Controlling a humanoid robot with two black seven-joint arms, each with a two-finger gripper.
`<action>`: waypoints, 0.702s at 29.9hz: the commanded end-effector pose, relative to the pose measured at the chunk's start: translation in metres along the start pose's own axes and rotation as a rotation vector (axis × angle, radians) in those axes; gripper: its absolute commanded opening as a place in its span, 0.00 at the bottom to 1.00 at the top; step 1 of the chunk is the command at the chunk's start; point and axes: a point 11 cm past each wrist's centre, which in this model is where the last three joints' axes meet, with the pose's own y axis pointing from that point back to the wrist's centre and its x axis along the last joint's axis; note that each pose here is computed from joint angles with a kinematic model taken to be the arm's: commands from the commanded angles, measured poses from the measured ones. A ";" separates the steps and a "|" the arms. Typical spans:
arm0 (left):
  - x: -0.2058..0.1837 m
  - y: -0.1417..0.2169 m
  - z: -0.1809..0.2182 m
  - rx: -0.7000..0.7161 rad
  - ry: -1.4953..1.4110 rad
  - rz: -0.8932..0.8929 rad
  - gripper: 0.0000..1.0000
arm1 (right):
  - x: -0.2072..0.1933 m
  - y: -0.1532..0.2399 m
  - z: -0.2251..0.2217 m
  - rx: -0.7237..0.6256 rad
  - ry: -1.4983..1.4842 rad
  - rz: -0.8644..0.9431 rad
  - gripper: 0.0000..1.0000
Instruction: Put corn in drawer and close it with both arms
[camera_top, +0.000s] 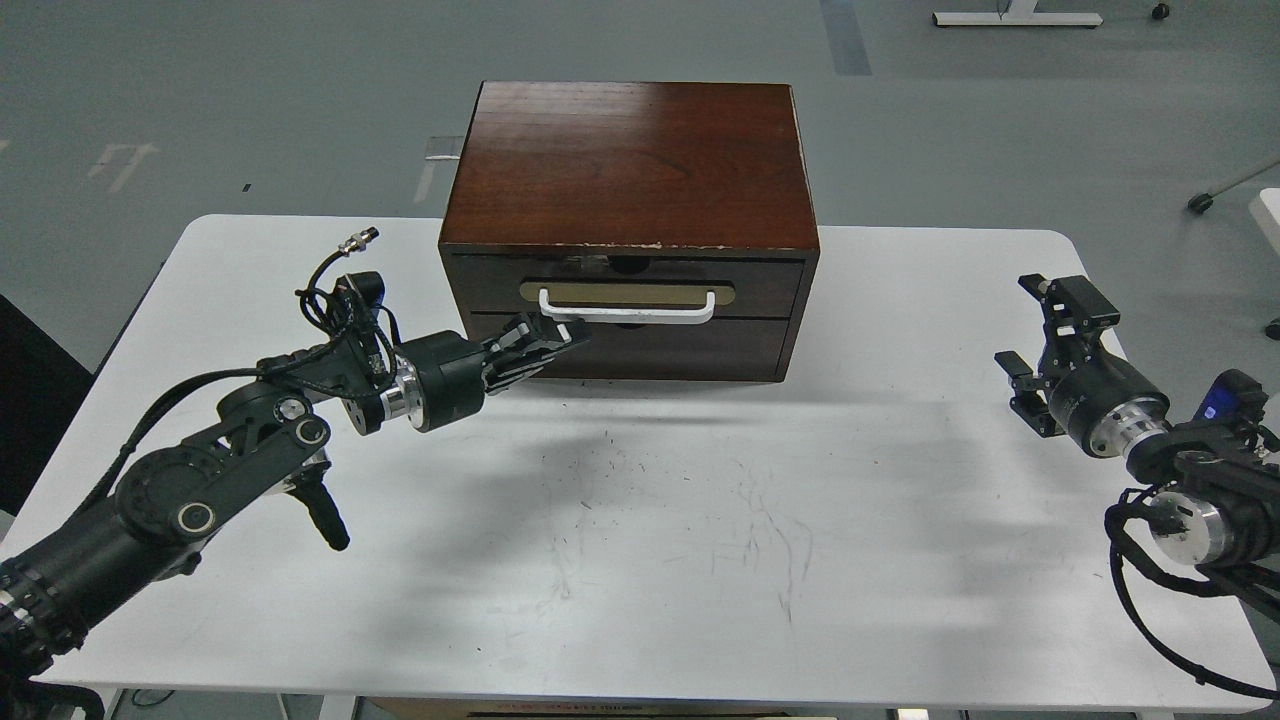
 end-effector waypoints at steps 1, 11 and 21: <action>-0.004 -0.001 0.000 -0.001 0.005 -0.012 0.00 | 0.001 0.000 0.000 0.000 0.001 0.001 1.00; -0.014 0.022 0.035 -0.124 0.031 -0.130 0.01 | 0.000 -0.001 -0.002 0.004 -0.001 0.000 1.00; 0.063 0.073 0.087 -0.414 0.329 0.100 1.00 | 0.002 -0.005 -0.014 0.044 -0.022 0.017 1.00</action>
